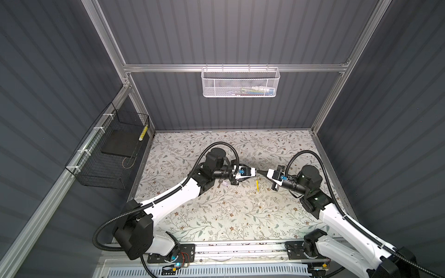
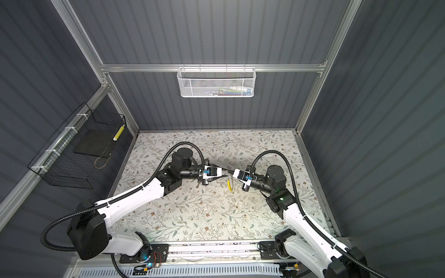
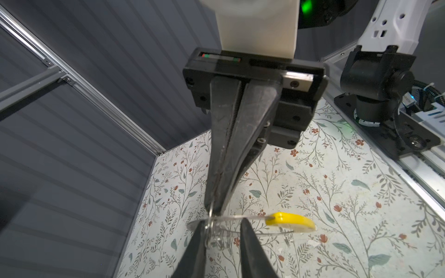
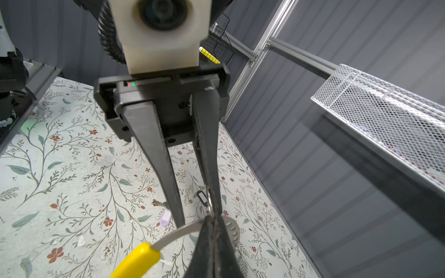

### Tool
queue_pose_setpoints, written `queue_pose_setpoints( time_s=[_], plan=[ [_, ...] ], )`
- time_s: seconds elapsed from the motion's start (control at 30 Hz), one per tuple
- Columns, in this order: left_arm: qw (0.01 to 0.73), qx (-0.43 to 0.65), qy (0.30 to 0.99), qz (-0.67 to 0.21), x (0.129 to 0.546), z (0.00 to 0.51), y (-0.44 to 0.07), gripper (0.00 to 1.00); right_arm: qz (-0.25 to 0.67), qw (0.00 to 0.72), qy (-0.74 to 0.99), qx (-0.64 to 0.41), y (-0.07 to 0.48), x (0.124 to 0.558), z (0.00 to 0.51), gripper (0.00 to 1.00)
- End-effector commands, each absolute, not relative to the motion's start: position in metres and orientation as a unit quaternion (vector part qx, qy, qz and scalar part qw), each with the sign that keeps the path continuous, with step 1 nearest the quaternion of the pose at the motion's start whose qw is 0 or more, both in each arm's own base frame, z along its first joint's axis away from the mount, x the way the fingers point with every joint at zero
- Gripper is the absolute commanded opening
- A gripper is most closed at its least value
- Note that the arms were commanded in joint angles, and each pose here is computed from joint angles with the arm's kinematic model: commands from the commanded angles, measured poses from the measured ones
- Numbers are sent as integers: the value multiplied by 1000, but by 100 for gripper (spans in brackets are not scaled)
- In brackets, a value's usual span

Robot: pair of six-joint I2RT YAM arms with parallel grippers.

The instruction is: Put the keys on the keyring

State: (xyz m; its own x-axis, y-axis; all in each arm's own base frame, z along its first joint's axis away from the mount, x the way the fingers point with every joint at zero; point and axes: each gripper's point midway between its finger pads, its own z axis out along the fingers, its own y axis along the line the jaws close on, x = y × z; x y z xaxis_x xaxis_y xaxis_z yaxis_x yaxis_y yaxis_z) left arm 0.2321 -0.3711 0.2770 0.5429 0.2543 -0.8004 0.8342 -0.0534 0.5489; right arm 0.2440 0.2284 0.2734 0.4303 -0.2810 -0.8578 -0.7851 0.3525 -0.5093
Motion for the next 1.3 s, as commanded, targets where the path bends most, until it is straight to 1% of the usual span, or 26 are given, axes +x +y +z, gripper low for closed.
queue_pose_setpoints(
  time_s=[0.0, 0.43, 0.9, 1.03, 1.07, 1.1, 1.17, 1.27],
  plan=[
    [570, 685, 394, -222, 236, 289, -367, 24, 179, 652, 497, -544, 228, 247, 276, 0],
    [561, 685, 405, -228, 241, 279, -372, 17, 181, 650, 490, -552, 231, 248, 276, 0],
    [563, 681, 395, -250, 240, 282, -380, 0, 187, 648, 488, -553, 233, 249, 274, 1],
    [565, 679, 396, -252, 240, 282, -380, 0, 190, 645, 492, -553, 233, 249, 270, 3],
    [564, 678, 398, -253, 240, 282, -380, 0, 190, 644, 494, -553, 233, 250, 270, 4],
    [564, 677, 399, -253, 240, 282, -379, 0, 189, 643, 498, -551, 233, 251, 268, 9],
    [565, 673, 406, -251, 242, 282, -379, 0, 185, 644, 505, -544, 231, 254, 267, 22],
    [568, 658, 434, -236, 251, 278, -372, 0, 188, 653, 523, -515, 224, 261, 264, 32]
  ],
)
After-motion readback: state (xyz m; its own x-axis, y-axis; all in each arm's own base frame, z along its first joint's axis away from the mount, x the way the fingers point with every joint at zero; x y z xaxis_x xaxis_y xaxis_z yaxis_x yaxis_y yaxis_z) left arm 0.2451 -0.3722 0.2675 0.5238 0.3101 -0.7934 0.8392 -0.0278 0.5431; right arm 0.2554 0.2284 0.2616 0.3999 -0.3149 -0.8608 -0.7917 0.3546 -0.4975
